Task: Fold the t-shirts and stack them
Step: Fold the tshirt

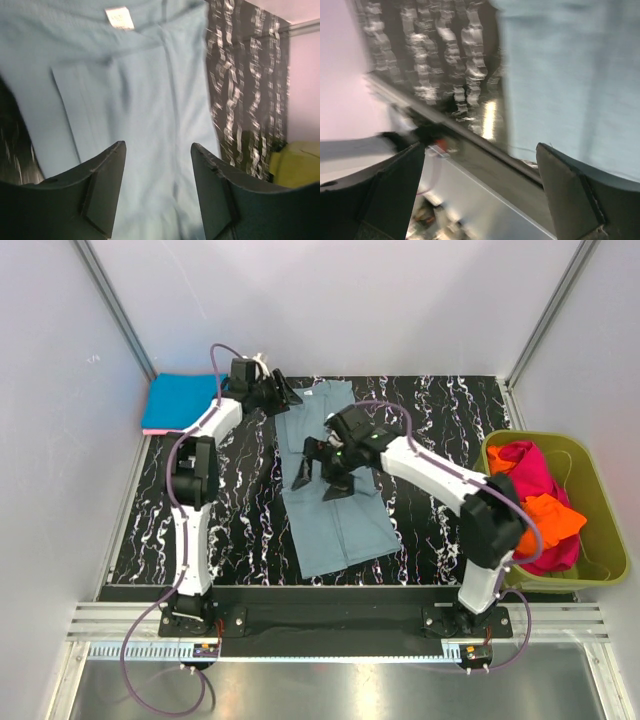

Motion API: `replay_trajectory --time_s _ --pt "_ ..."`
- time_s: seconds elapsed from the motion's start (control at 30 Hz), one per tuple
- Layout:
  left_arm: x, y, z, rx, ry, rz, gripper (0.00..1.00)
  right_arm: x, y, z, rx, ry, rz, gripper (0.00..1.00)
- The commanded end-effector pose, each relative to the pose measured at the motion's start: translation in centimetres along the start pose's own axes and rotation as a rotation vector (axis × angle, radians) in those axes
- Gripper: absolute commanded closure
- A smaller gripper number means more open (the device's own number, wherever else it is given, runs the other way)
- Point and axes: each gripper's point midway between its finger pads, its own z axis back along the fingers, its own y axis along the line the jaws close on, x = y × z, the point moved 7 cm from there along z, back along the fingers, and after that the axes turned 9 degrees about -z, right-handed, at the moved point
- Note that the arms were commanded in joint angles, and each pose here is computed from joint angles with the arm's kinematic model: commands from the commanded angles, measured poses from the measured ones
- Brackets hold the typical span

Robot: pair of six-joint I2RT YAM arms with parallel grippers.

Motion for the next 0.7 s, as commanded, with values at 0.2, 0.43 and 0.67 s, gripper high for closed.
replay_trajectory --time_s 0.2,0.43,0.67 --pt "-6.0 -7.5 2.6 0.161 -0.025 -0.048 0.38 -1.0 -10.0 3.6 -0.424 -0.061 0.169 0.00" --pt "-8.8 -7.3 -2.8 0.238 0.009 -0.044 0.41 -1.7 -11.0 1.9 -0.356 -0.013 0.146 0.00" --pt "-9.5 -4.8 -7.0 0.199 0.081 0.018 0.41 -2.0 -13.0 -0.9 -0.362 0.041 0.082 0.00"
